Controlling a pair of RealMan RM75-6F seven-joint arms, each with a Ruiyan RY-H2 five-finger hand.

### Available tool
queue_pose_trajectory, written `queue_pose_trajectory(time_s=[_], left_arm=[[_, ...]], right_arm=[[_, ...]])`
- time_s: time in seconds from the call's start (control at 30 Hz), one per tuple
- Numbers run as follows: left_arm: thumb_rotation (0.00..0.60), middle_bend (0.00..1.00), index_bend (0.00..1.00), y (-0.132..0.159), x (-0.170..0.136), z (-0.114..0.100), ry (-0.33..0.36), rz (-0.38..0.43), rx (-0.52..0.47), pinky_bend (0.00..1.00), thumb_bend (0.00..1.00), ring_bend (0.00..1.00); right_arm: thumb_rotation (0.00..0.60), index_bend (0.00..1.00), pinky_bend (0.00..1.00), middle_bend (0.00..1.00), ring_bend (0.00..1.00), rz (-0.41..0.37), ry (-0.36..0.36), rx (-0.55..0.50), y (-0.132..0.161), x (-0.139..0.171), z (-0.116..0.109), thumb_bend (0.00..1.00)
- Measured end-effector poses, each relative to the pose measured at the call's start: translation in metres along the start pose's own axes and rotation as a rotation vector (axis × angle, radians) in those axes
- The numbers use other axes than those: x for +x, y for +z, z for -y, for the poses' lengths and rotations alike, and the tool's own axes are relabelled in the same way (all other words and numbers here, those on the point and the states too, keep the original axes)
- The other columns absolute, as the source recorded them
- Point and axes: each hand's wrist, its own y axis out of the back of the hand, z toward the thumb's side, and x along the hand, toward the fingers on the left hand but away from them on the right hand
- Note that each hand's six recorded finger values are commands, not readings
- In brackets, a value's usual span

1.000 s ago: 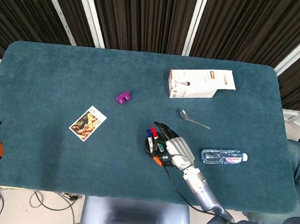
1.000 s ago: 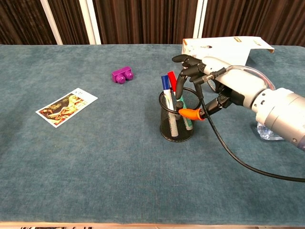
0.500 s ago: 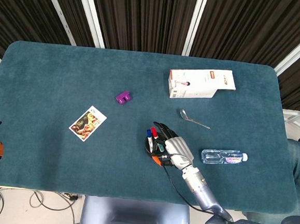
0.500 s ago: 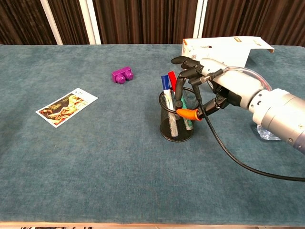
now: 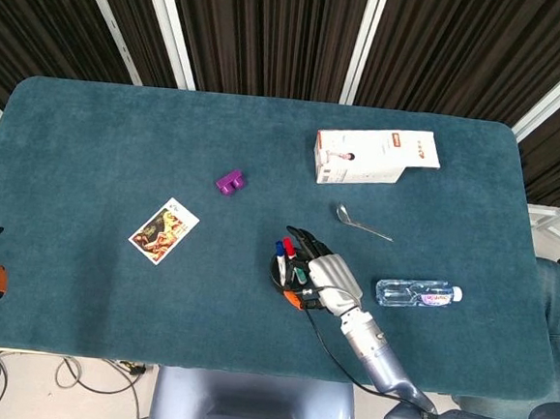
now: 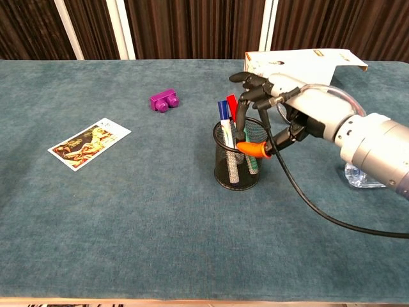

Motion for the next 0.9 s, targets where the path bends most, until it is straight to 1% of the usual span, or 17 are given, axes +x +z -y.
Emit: queue_pose_trajectory(time_s=[0.1, 0.3, 0.4, 0.57, 0.73, 0.83, 0.9], left_arm=[[0.600, 0.09, 0.18, 0.000, 0.000, 0.000, 0.001, 0.001, -0.001, 0.13, 0.53, 0.09], [0.600, 0.09, 0.18, 0.001, -0.001, 0.000, 0.000, 0.002, -0.004, 0.13, 0.53, 0.09], [0.600, 0.09, 0.18, 0.001, -0.001, -0.001, 0.002, 0.003, -0.009, 0.13, 0.53, 0.09], [0.600, 0.09, 0.18, 0.001, -0.001, -0.001, 0.005, 0.003, -0.011, 0.13, 0.53, 0.09], [0.600, 0.09, 0.18, 0.001, -0.001, -0.001, 0.004, 0.003, -0.010, 0.13, 0.53, 0.09], [0.600, 0.09, 0.18, 0.002, -0.001, -0.001, 0.007, 0.005, -0.010, 0.13, 0.53, 0.09], [0.600, 0.09, 0.18, 0.002, -0.001, -0.002, 0.009, 0.005, -0.010, 0.13, 0.53, 0.09]], right_arm=[[0.600, 0.59, 0.19, 0.00, 0.02, -0.010, -0.008, -0.002, 0.005, -0.001, -0.007, 0.39], [0.600, 0.59, 0.19, 0.00, 0.02, -0.031, -0.047, 0.018, 0.014, -0.001, -0.036, 0.39], [0.600, 0.59, 0.19, 0.00, 0.02, -0.035, -0.068, 0.021, 0.018, -0.002, -0.055, 0.39], [0.600, 0.60, 0.18, 0.00, 0.02, -0.032, -0.108, -0.002, 0.023, -0.006, -0.095, 0.39], [0.600, 0.60, 0.19, 0.00, 0.02, -0.033, -0.151, -0.054, 0.031, -0.009, -0.136, 0.39], [0.600, 0.60, 0.19, 0.00, 0.02, -0.019, -0.157, -0.070, 0.031, -0.013, -0.154, 0.39], [0.600, 0.60, 0.19, 0.00, 0.02, -0.007, -0.153, -0.078, 0.029, -0.016, -0.159, 0.39]])
